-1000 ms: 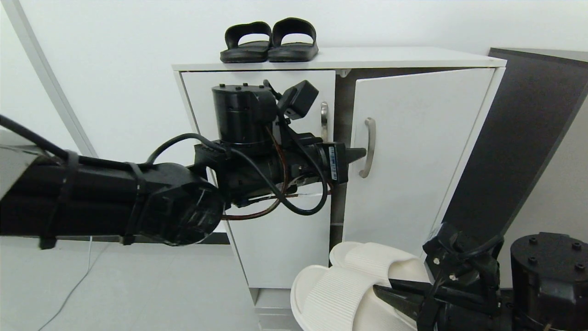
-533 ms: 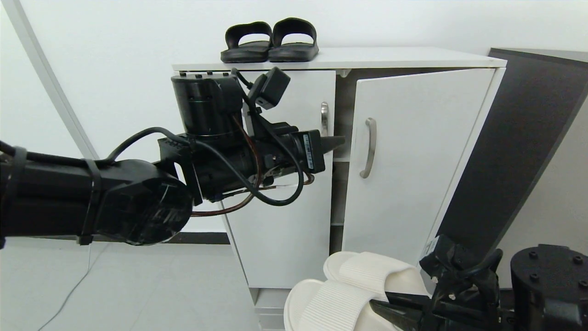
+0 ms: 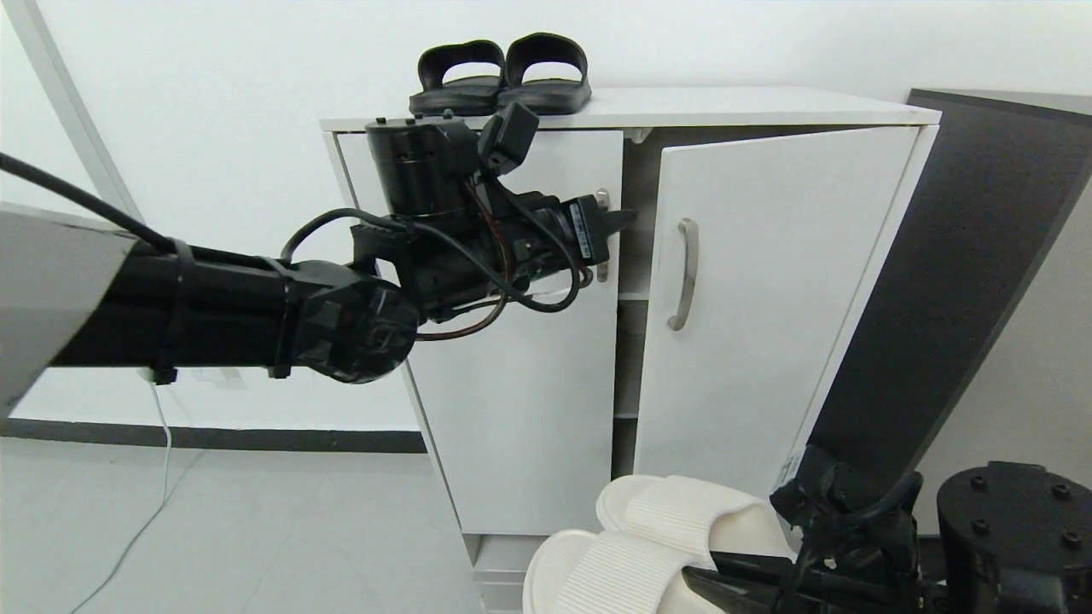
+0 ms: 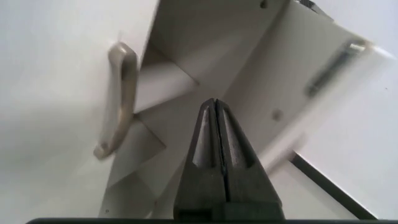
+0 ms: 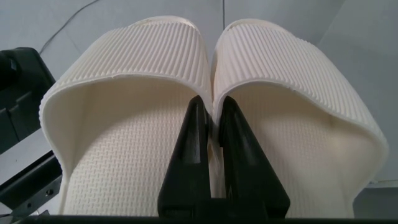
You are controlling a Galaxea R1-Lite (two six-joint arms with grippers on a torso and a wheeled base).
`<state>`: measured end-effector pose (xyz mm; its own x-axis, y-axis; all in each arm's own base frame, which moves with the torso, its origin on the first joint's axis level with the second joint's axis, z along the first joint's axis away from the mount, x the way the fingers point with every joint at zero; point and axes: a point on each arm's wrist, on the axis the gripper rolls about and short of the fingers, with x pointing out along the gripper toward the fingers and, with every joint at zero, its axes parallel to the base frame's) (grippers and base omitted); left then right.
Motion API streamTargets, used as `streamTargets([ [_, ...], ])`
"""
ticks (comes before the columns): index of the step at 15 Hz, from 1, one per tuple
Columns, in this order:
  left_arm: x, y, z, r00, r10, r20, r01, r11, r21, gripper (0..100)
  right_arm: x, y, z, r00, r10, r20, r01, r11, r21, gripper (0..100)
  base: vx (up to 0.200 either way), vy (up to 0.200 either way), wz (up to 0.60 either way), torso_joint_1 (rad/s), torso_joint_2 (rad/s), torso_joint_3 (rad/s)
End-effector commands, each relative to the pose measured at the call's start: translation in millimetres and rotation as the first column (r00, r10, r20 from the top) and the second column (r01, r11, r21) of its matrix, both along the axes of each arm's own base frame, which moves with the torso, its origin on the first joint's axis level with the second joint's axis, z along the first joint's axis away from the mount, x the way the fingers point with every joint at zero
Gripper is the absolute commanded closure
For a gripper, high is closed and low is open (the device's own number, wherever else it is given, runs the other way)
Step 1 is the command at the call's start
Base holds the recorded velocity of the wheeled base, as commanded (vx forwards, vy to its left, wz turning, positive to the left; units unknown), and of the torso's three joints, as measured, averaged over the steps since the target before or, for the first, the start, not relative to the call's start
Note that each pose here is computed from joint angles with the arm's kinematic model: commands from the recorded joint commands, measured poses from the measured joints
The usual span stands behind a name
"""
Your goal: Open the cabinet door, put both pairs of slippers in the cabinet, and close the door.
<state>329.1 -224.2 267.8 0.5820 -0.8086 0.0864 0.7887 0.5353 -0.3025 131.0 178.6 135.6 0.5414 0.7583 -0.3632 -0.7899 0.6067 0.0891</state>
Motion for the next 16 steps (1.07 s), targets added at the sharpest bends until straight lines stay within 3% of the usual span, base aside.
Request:
streamTargets([
  [1,13.0,-10.4,-12.6,1.0,-0.005,-0.016,0.006,1.0,0.01,100,0.5,1.5,-2.5,1.0,0.003,-0.006,-0.003,1.0,-0.008,100,0.0,0.0,0.0,0.0,0.0,0.0],
  [4,13.5,-19.2,-14.2,1.0,-0.025,-0.008,0.025,1.0,0.011,100,0.9,2.5,-4.2,1.0,0.003,-0.01,-0.003,1.0,-0.015,100,0.0,0.0,0.0,0.0,0.0,0.0],
  [7,7.1,-29.5,-15.9,0.997,-0.072,-0.001,0.072,0.997,0.017,100,-2.0,6.3,-7.2,0.999,0.025,-0.02,-0.025,0.999,-0.023,100,-0.2,0.0,0.0,0.004,0.01,0.007],
  [10,-18.7,-38.4,-24.3,0.992,-0.125,0.031,0.125,0.992,0.001,100,-6.7,6.9,-10.0,0.999,0.044,-0.026,-0.045,0.998,-0.034,100,-0.2,0.0,0.0,0.002,0.0,0.017],
  [13,-58.2,-65.9,-33.9,0.968,-0.243,0.06,0.244,0.97,-0.016,100,-14.5,10.4,-10.5,0.996,0.081,-0.025,-0.081,0.996,-0.034,100,-0.2,0.0,0.0,0.002,0.0,-0.001],
  [16,-57.2,-70.3,-36.8,0.966,-0.241,0.091,0.245,0.969,-0.038,100,-14.7,9.9,-11.0,0.997,0.077,-0.026,-0.078,0.996,-0.035,100,0.0,0.0,0.0,0.0,0.0,0.0],
])
